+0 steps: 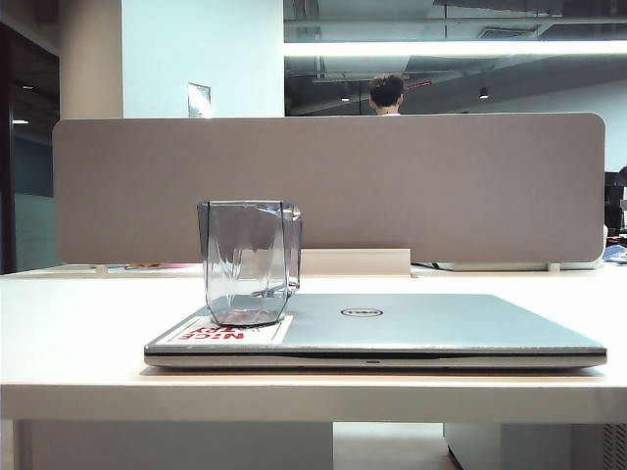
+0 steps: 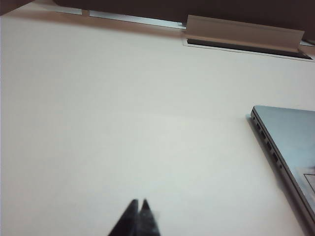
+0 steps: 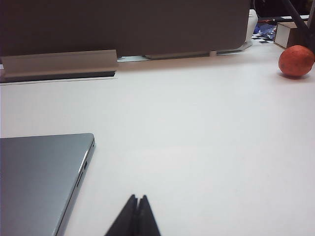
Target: Pick up the water cup and place it on the side of the laptop away from you.
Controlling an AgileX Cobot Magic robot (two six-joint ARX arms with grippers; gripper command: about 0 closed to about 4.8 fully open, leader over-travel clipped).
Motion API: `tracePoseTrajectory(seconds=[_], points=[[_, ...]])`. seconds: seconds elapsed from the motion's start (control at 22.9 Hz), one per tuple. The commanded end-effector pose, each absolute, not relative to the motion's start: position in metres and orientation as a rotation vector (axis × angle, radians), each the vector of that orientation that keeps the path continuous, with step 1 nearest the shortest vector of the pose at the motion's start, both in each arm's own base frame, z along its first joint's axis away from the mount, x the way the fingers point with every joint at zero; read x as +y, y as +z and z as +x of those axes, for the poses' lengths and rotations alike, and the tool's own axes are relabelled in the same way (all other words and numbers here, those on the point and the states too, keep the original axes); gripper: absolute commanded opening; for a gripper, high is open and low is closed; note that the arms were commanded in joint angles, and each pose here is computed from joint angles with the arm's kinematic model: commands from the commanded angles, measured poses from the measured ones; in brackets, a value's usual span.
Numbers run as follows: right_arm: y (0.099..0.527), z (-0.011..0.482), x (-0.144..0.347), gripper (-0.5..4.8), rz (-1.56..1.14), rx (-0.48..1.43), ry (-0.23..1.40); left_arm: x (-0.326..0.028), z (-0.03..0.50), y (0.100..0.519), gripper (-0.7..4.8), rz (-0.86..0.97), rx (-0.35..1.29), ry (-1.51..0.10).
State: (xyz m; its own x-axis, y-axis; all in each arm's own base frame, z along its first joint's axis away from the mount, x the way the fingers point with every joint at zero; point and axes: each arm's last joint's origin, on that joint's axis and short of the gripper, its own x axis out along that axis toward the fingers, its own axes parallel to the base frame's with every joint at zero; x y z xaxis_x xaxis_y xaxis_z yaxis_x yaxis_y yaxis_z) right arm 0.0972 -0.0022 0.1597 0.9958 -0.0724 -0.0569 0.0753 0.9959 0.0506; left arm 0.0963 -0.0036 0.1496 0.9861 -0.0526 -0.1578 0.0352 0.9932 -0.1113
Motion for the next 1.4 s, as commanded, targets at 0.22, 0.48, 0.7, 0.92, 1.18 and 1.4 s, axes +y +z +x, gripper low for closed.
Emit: tracePoseTrajectory(seconds=[0.22, 0.48, 0.7, 0.92, 1.18, 1.4], points=[[0.159, 0.097, -0.002, -0.08, 0.050, 0.046, -0.076, -0.004, 0.096, 0.150, -0.06, -0.112, 0.162, -0.043], [0.159, 0.097, -0.002, -0.08, 0.052, 0.046, -0.061, -0.004, 0.096, 0.150, -0.06, -0.111, 0.161, -0.043], [0.159, 0.097, 0.002, -0.06, 0.058, 0.048, 0.081, -0.004, 0.096, 0.151, -0.06, -0.112, 0.156, -0.045], [0.163, 0.097, 0.004, -0.06, 0.073, 0.040, 0.131, -0.004, 0.096, 0.151, -0.06, -0.112, 0.156, -0.044], [0.191, 0.091, 0.004, -0.06, 0.102, -0.036, 0.133, -0.004, 0.096, 0.151, -0.06, -0.112, 0.156, -0.049], [0.224, 0.089, 0.004, -0.06, 0.099, -0.072, 0.136, -0.004, 0.096, 0.151, -0.06, -0.112, 0.156, -0.048]])
